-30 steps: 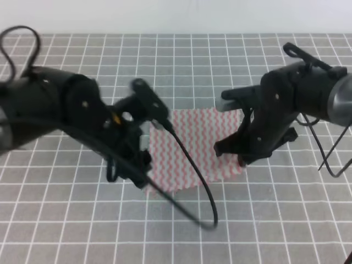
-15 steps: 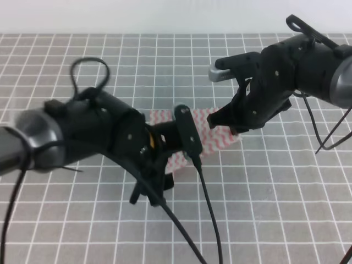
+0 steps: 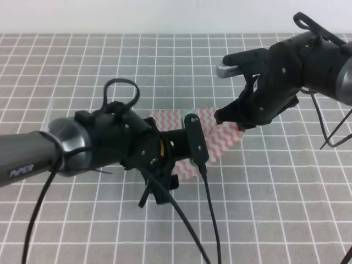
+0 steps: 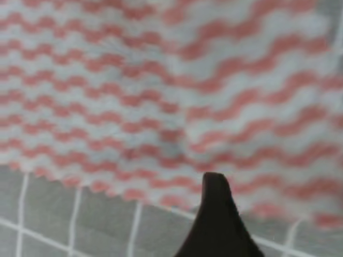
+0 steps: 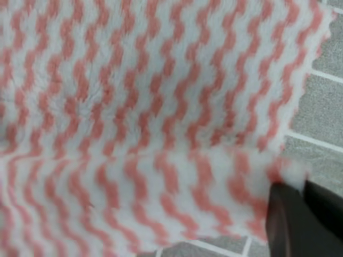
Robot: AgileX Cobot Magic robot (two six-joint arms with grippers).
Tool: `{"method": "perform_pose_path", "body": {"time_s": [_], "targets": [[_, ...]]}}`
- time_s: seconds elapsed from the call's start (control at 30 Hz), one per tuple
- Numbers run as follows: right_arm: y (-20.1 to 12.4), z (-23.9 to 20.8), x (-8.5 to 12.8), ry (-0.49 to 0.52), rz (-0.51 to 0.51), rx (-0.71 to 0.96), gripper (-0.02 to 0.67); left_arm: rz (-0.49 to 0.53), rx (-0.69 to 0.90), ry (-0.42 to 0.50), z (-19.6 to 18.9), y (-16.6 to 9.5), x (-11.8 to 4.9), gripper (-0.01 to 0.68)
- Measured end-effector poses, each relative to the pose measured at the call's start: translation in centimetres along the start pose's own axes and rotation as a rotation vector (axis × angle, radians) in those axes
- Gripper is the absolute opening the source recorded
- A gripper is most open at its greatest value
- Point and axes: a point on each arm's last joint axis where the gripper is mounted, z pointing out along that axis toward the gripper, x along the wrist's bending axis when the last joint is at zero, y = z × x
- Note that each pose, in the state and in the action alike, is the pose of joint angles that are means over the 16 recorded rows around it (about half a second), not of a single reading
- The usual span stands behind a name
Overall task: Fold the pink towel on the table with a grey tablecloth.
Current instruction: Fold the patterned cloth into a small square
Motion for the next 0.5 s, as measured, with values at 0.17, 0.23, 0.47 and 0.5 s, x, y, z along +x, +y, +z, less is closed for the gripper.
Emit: {"method": "perform_pose_path", "body": {"time_s": [0.17, 0.23, 0.47, 0.5], "targets": [[0.05, 0.06, -0.02, 0.005, 0.006, -0.004, -0.002, -0.034, -0.007, 0.032, 0.44, 0.13, 0.29, 0.036], [0.07, 0.06, 0.01, 0.008, 0.008, -0.006, -0.002, -0.051, -0.012, 0.044, 0.51, 0.19, 0.41, 0.034], [0.15, 0.0, 0.09, 0.018, 0.016, -0.015, -0.002, -0.092, -0.012, 0.046, 0.52, 0.31, 0.38, 0.029], [0.16, 0.0, 0.1, 0.019, 0.017, -0.016, -0.002, -0.092, -0.008, 0.042, 0.51, 0.33, 0.29, 0.028]]}}
